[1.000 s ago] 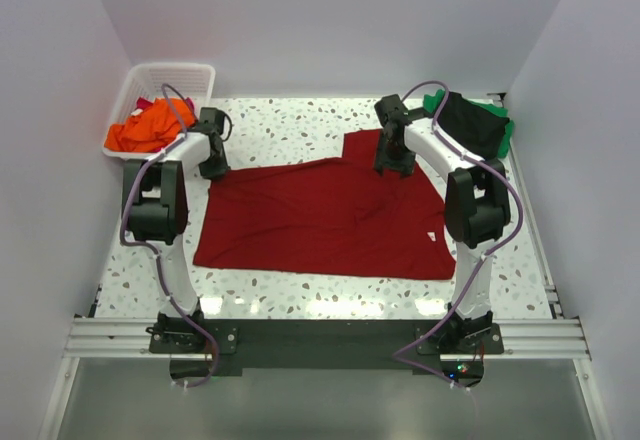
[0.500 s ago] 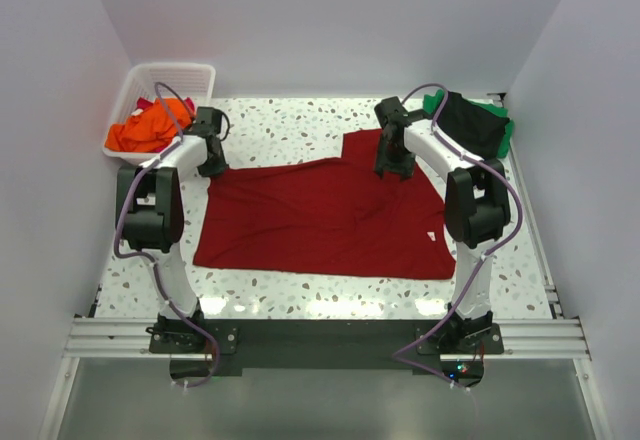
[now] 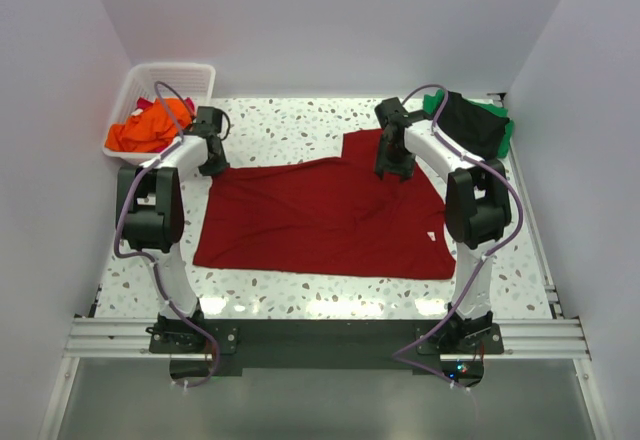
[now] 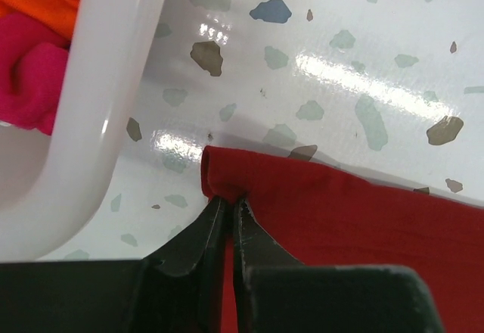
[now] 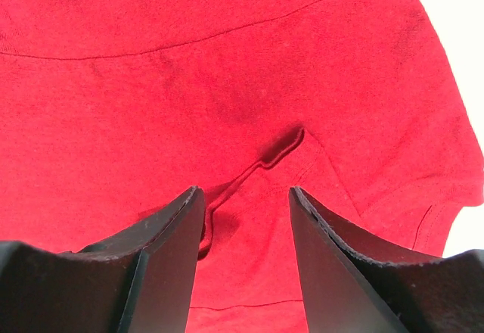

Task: Fold and stack the t-shirts
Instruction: Fold the tshirt

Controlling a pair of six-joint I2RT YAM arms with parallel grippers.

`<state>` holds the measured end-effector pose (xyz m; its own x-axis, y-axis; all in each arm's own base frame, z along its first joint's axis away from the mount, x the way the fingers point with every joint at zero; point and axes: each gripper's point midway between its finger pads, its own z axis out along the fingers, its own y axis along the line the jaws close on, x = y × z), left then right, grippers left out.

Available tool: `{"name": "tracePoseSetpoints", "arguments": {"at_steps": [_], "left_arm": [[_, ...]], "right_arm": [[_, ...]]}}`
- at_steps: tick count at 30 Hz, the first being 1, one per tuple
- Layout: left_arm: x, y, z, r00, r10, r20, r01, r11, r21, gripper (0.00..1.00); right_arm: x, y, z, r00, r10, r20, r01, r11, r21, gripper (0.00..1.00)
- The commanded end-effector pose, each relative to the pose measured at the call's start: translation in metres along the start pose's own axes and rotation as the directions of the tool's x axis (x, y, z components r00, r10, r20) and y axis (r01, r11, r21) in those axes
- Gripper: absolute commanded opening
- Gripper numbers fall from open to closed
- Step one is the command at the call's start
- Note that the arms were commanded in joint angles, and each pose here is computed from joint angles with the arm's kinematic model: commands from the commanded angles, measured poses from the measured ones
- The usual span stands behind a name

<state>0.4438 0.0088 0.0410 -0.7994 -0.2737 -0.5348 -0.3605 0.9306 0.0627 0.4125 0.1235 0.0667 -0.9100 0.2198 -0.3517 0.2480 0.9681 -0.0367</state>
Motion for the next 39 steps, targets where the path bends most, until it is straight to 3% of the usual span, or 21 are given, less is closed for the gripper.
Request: {"name": "tracePoseSetpoints", "arguments": {"at_steps": [1,9,14,34,39], "left_arm": [[-0.015,-0.008,-0.007,0.998,-0.009,0.054,0.008,1.000,0.024,0.12],[-0.016,-0.010,-0.007,0.998,-0.006,0.057,0.004,1.000,0.028,0.15],[-0.017,-0.009,-0.008,0.998,-0.009,0.061,0.008,1.000,0.019,0.00],[-0.058,-0.015,-0.051,0.984,-0.034,0.175,0.027,0.999,0.041,0.00],[-0.062,-0.016,-0.053,0.987,-0.026,0.159,0.021,0.999,0.033,0.02]], "right_arm": [[-0.011,0.000,-0.023,0.999,0.005,0.050,-0.004,0.999,-0.034,0.53],[-0.011,-0.001,-0.022,0.999,0.003,0.050,-0.002,1.000,-0.031,0.52],[-0.011,-0.001,-0.021,0.999,0.003,0.047,-0.001,1.000,-0.030,0.52],[-0.011,0.001,-0.020,0.999,0.008,0.047,-0.006,0.999,-0.037,0.52],[-0.011,0.002,-0.021,0.999,0.007,0.048,-0.005,0.999,-0.038,0.51]]}}
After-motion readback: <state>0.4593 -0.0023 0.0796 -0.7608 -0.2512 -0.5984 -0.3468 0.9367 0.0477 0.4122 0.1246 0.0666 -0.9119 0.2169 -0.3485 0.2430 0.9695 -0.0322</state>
